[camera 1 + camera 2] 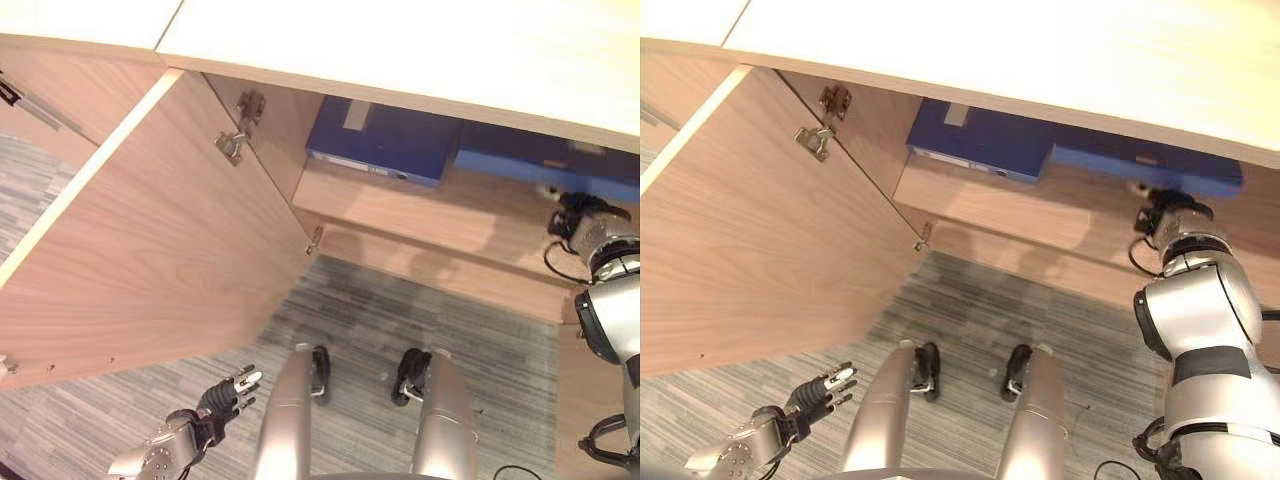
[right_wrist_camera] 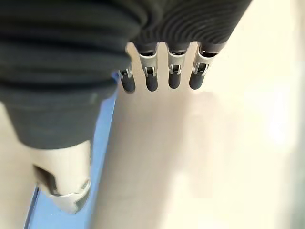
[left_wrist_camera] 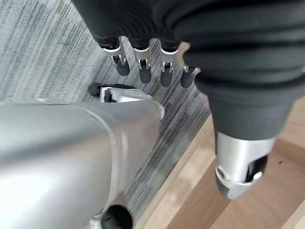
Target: Put the empty folder in the office cabinet
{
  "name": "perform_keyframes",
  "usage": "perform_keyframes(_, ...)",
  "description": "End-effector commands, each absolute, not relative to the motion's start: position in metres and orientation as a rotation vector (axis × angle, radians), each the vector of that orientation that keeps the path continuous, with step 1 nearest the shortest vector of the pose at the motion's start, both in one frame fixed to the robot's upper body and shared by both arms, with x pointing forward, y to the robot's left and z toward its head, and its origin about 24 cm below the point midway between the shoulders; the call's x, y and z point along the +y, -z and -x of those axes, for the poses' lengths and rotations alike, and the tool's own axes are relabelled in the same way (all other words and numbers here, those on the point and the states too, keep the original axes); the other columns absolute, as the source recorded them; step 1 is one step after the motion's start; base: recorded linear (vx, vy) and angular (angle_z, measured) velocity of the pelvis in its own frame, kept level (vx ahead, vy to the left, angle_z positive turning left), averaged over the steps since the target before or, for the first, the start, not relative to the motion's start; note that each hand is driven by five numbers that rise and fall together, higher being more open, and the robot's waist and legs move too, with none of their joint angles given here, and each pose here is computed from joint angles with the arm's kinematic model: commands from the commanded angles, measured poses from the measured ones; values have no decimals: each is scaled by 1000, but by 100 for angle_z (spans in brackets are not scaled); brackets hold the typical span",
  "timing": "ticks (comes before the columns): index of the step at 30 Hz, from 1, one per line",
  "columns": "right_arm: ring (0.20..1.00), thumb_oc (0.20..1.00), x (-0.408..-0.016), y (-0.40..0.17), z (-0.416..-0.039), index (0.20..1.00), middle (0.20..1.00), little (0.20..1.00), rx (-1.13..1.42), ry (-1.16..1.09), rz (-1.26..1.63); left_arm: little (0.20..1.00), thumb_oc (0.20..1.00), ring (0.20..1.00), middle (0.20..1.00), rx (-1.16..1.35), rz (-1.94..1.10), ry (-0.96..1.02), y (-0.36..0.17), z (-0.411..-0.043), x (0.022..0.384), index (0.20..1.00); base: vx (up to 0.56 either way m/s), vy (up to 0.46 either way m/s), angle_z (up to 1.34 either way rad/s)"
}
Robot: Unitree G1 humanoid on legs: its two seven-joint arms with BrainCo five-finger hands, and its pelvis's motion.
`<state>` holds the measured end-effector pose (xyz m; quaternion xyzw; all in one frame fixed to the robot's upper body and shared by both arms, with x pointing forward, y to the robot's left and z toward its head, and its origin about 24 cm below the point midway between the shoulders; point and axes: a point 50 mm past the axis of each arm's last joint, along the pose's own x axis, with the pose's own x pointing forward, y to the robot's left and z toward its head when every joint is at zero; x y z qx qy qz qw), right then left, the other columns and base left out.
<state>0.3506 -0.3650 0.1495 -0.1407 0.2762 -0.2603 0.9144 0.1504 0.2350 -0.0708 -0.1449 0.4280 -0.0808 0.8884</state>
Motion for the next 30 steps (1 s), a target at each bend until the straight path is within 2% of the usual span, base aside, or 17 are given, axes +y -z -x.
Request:
perform_keyframes(1, 1000, 1000, -381, -184, -348, 1000, 1000, 1000, 545, 523, 455, 1000, 1000, 1000, 1000, 885, 249, 218, 65, -146, 243, 1000, 0, 0, 0)
perform_keyframes(12, 1000, 1000, -380, -198, -352, 1000, 1000, 1000, 589, 397, 697, 1000, 1000, 1000, 1000, 893, 240, 228, 68, -142, 244, 1000, -3, 0, 0)
perform_keyframes(21, 1000, 1000, -325, -206, -379, 1000, 1000, 1000, 478, -8, 1029, 1000, 1000, 1000, 1000, 879, 286, 238, 69, -135, 242, 1000, -5, -3, -1)
perform_keyframes(25, 1000, 1000, -307, -212, -373, 1000, 1000, 1000, 462, -195, 1237, 1000, 1000, 1000, 1000, 849, 320, 249, 64, -137, 242, 1000, -28, -10, -7)
perform_keyframes(30, 1000, 1000, -293, -215, -368, 1000, 1000, 1000, 436, -310, 1328, 1000, 1000, 1000, 1000, 830, 321, 284, 59, -141, 242, 1000, -33, -14, -5)
